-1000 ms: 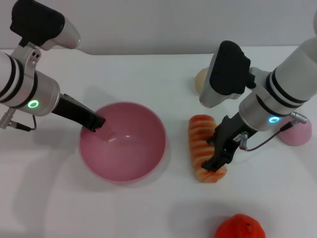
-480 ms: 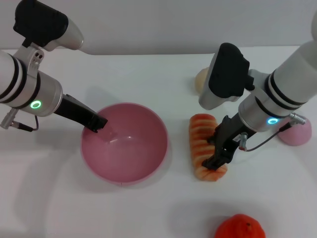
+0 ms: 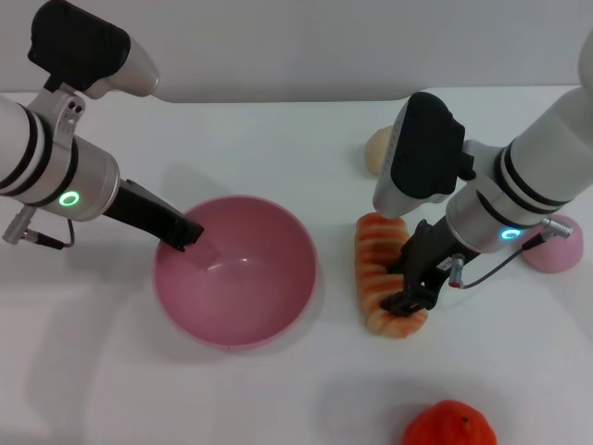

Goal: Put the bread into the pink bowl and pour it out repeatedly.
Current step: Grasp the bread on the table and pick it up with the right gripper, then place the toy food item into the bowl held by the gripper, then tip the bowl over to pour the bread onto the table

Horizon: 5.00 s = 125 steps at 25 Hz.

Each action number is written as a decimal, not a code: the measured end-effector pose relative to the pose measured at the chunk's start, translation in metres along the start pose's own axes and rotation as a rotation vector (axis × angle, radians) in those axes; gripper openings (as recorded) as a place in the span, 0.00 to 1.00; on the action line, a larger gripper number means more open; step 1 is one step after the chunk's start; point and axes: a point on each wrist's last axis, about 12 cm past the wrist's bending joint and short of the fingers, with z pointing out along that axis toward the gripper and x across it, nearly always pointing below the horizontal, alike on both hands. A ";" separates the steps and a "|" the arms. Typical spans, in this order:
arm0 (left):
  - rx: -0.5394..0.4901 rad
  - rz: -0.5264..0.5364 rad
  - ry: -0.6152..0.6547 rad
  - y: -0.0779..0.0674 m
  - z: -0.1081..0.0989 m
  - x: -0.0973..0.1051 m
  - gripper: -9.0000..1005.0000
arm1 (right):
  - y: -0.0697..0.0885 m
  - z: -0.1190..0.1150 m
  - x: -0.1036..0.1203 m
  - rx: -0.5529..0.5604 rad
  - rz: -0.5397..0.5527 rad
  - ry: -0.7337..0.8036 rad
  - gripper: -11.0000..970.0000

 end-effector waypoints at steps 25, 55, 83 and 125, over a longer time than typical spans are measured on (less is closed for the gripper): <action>0.005 0.003 0.000 -0.001 0.001 0.000 0.05 | -0.001 -0.007 0.006 0.065 -0.004 -0.024 0.30; 0.009 -0.003 0.014 0.000 0.002 0.003 0.05 | 0.033 -0.116 -0.047 0.272 -0.151 -0.463 0.14; 0.008 0.006 0.006 -0.002 0.002 0.000 0.05 | 0.077 -0.077 -0.073 0.096 -0.311 -0.372 0.22; 0.029 0.201 -0.110 -0.047 0.021 -0.042 0.05 | 0.063 -0.116 0.122 0.575 0.075 -1.381 0.44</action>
